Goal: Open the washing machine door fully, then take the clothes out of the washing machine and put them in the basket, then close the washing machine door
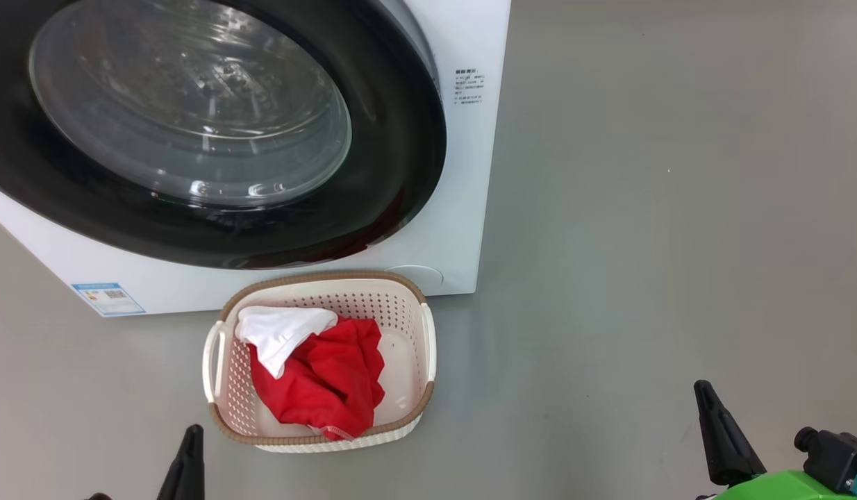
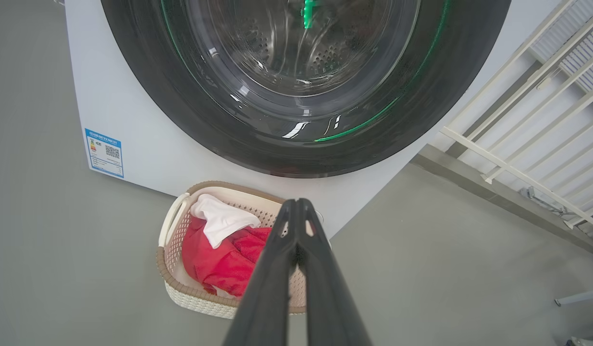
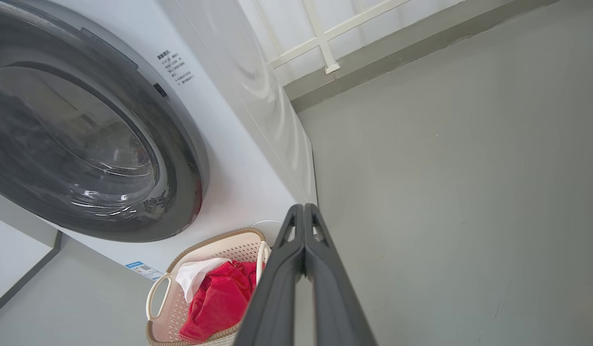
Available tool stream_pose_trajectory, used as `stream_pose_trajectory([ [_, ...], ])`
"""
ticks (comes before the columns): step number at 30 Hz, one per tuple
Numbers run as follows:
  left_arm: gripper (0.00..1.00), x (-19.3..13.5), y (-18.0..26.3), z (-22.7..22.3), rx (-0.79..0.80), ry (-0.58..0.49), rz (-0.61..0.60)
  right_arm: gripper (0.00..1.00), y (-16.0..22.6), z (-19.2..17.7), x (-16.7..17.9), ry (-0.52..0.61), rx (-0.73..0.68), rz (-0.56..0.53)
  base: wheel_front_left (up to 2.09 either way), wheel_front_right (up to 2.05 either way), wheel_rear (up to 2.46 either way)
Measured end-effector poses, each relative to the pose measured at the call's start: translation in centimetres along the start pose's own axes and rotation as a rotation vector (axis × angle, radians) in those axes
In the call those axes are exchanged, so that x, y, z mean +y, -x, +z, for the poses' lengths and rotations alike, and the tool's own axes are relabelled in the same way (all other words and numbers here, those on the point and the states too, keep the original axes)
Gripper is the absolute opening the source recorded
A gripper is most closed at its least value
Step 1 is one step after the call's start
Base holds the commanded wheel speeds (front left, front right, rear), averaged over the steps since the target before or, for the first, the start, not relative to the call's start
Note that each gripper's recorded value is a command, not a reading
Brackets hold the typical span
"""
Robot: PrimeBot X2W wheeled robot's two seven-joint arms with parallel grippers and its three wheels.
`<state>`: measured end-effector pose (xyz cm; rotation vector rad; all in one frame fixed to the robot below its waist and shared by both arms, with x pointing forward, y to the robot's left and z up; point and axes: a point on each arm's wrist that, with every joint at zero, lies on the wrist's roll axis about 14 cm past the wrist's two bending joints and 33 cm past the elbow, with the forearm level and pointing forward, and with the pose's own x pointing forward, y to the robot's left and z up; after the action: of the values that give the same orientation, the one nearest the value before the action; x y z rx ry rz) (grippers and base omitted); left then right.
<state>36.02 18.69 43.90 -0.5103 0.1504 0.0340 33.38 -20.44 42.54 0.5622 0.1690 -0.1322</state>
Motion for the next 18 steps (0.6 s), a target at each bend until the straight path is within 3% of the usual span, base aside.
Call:
stream_pose_trajectory([
  [18, 0.0, 0.03, -0.19, 0.56, -0.005, 0.191, 0.018, 0.0, -0.48, 0.55, 0.25, -0.187, -0.003, -0.007, 0.0, 0.0, 0.0],
])
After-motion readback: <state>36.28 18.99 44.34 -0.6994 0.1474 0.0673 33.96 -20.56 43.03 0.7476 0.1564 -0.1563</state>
